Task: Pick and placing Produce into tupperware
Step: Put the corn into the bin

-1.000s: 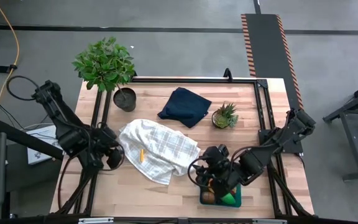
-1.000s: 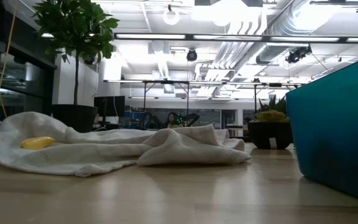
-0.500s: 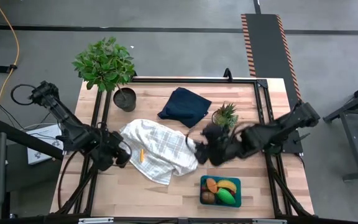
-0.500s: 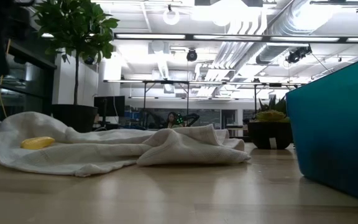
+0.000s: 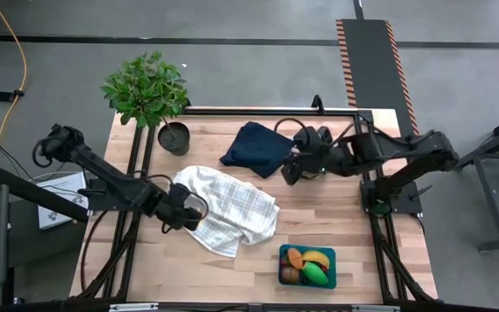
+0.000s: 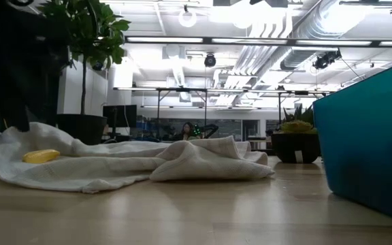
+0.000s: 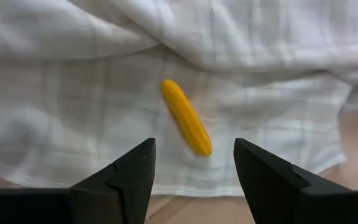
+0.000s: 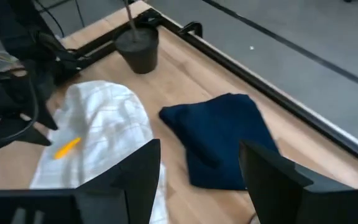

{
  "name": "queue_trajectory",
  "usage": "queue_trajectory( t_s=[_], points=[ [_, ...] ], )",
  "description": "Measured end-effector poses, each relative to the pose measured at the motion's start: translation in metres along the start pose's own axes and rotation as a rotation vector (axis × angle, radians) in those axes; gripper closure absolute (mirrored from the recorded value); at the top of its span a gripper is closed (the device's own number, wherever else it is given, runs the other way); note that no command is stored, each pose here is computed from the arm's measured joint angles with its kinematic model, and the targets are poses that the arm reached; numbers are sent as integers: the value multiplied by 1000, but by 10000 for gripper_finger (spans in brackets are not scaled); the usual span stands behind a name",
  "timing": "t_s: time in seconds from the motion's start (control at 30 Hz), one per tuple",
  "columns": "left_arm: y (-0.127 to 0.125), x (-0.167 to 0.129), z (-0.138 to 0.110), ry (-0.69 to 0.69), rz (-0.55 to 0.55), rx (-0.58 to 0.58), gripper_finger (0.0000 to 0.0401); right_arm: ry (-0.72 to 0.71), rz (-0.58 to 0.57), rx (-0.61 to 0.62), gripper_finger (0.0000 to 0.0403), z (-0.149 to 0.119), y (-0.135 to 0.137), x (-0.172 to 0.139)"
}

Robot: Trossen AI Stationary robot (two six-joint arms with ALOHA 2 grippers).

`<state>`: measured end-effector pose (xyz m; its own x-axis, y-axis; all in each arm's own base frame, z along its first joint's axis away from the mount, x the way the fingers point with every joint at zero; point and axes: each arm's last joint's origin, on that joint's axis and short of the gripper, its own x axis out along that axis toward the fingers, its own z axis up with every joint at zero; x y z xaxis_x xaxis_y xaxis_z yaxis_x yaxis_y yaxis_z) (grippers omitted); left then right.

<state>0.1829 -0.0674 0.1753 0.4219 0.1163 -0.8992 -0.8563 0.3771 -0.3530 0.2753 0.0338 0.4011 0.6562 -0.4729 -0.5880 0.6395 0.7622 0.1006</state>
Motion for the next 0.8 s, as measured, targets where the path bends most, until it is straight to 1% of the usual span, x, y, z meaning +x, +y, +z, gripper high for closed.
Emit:
queue_trajectory(
  t_s=[0.07,0.2,0.27,0.4,0.47,0.63,0.8],
  points=[
    [-6,3,1,10,26,-12,197,5,-12,-18,195,3,-5,2],
    [-21,2,3,-1,61,-46,197,37,9,-80,195,8,-14,6],
    [-27,2,7,-6,95,-58,197,54,18,-109,195,10,-17,9],
    [-36,9,15,3,195,-84,197,66,44,-143,195,15,-24,11],
    [-44,15,19,15,200,-96,197,71,48,-165,195,16,-28,11],
    [-53,28,21,59,285,-99,197,49,41,-193,195,21,-40,2],
    [-55,37,18,75,325,-116,197,12,35,-189,195,27,-54,-11]
  ],
)
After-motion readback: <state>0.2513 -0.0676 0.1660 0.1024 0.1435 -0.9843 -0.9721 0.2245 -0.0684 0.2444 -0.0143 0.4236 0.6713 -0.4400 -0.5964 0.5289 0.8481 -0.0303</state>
